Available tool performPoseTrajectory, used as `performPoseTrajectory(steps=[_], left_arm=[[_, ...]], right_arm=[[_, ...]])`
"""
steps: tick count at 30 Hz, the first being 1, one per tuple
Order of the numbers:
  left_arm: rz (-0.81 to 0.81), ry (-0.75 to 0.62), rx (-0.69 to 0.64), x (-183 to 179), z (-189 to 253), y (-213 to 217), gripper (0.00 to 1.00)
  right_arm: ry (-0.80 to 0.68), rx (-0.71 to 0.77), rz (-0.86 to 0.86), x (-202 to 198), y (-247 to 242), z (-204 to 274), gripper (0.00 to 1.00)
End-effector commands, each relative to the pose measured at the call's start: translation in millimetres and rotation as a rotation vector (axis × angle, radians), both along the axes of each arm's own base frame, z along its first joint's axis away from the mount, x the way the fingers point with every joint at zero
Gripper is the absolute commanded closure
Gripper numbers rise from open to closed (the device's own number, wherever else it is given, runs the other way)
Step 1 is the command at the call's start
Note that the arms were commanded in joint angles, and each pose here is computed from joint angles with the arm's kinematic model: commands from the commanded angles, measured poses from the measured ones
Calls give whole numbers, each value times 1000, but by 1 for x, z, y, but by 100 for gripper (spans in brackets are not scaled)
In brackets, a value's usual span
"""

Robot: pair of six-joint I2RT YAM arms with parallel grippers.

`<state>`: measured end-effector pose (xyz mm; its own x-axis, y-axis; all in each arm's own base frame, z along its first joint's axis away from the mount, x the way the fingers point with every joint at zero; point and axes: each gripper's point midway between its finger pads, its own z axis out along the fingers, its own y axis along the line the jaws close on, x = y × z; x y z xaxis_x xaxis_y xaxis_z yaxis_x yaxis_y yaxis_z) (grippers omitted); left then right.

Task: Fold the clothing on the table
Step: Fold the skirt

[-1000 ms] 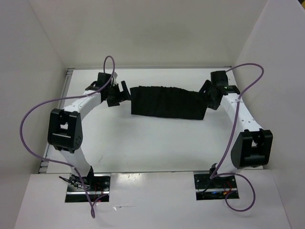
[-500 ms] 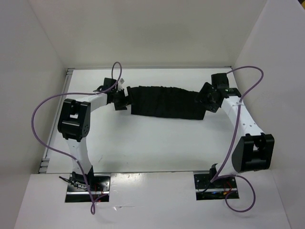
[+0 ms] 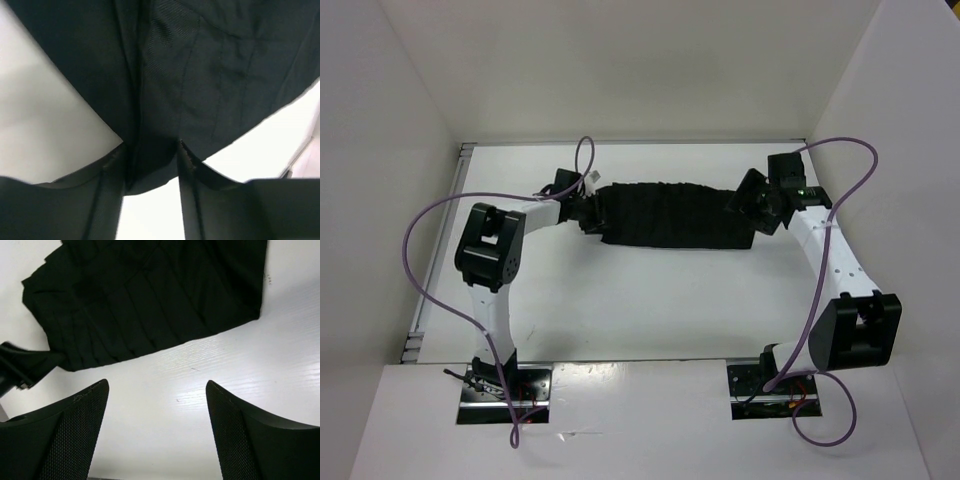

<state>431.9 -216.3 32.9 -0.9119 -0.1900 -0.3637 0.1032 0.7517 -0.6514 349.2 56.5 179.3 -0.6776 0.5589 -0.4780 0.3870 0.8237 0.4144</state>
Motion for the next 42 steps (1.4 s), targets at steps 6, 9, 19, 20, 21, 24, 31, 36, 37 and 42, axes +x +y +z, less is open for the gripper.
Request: performPoseTrajectory(steps=[6, 9, 19, 20, 21, 24, 31, 36, 37, 42], left_arm=[[-16, 70, -11, -16, -21, -18, 100], [24, 12, 24, -15, 5, -8, 100], [57, -58, -17, -12, 57, 6, 100], [58, -46, -14, -14, 55, 7, 100], [58, -46, -14, -14, 55, 7, 100], [55, -40, -13, -17, 58, 11, 100], [35, -65, -42, -18, 83, 7, 100], [-79, -144, -106, -33, 137, -17, 100], [-106, -156, -117, -40, 144, -25, 100], [-170, -227, -221, -53, 188, -44, 100]], right_arm=[[30, 59, 203, 6, 41, -13, 42], [88, 111, 304, 15, 72, -36, 91], [156, 235, 489, 39, 147, -79, 100], [172, 242, 502, 40, 153, -88, 100], [160, 247, 497, 47, 156, -87, 100], [186, 262, 492, 57, 161, -103, 100], [269, 246, 494, 68, 176, -153, 100], [296, 233, 544, 61, 206, -166, 100], [291, 237, 551, 61, 213, -163, 100], [309, 378, 671, 32, 274, -149, 100]])
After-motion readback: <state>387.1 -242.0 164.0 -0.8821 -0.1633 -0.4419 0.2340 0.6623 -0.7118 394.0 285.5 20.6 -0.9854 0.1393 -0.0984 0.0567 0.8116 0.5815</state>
